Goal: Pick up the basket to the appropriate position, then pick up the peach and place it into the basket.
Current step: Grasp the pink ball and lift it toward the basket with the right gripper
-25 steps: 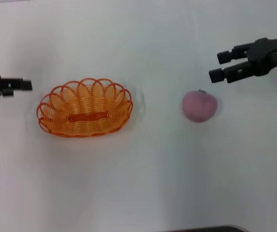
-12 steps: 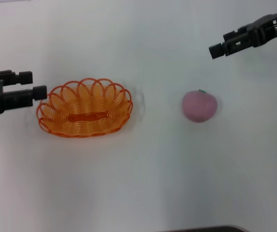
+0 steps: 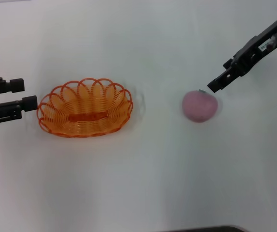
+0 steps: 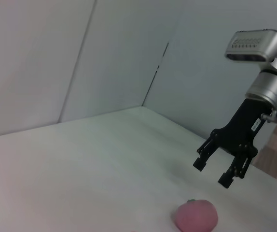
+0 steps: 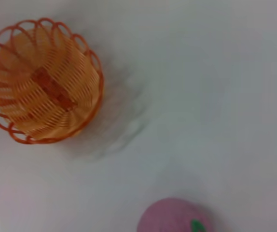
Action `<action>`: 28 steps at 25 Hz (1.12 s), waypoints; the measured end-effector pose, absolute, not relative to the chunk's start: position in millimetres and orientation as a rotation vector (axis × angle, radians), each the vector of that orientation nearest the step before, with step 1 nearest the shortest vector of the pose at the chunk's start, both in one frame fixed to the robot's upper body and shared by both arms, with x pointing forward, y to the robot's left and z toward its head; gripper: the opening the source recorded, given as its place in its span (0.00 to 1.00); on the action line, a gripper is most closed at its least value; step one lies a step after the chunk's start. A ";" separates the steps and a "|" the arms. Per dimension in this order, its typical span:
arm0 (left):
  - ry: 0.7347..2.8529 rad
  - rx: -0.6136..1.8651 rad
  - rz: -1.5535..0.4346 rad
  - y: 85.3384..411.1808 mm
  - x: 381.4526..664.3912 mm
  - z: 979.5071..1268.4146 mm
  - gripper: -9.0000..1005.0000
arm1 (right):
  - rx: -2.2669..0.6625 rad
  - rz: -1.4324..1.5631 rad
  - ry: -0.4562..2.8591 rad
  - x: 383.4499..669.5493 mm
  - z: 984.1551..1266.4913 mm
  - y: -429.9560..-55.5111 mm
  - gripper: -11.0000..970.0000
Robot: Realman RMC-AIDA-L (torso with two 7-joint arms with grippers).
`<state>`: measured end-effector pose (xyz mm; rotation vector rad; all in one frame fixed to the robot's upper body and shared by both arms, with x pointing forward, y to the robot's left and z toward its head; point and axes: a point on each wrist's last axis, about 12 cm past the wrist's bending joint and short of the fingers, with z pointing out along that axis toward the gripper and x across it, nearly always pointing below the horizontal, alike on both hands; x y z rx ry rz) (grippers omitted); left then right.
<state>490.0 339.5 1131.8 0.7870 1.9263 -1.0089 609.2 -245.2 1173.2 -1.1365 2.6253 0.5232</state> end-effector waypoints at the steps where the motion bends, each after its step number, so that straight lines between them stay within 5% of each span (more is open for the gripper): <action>1: 1.927 0.783 -1.008 339.9 489.7 1131.4 0.69 | -1.136 0.523 2.625 609.2 1173.2 -245.2 0.94; 20: 1.936 0.727 -1.006 337.7 492.3 1122.5 0.69 | -1.337 0.351 2.642 607.6 1133.8 -194.8 0.77; 28: 1.936 0.723 -1.016 336.6 492.5 1121.3 0.68 | -1.341 0.356 2.640 607.5 1135.3 -194.1 0.43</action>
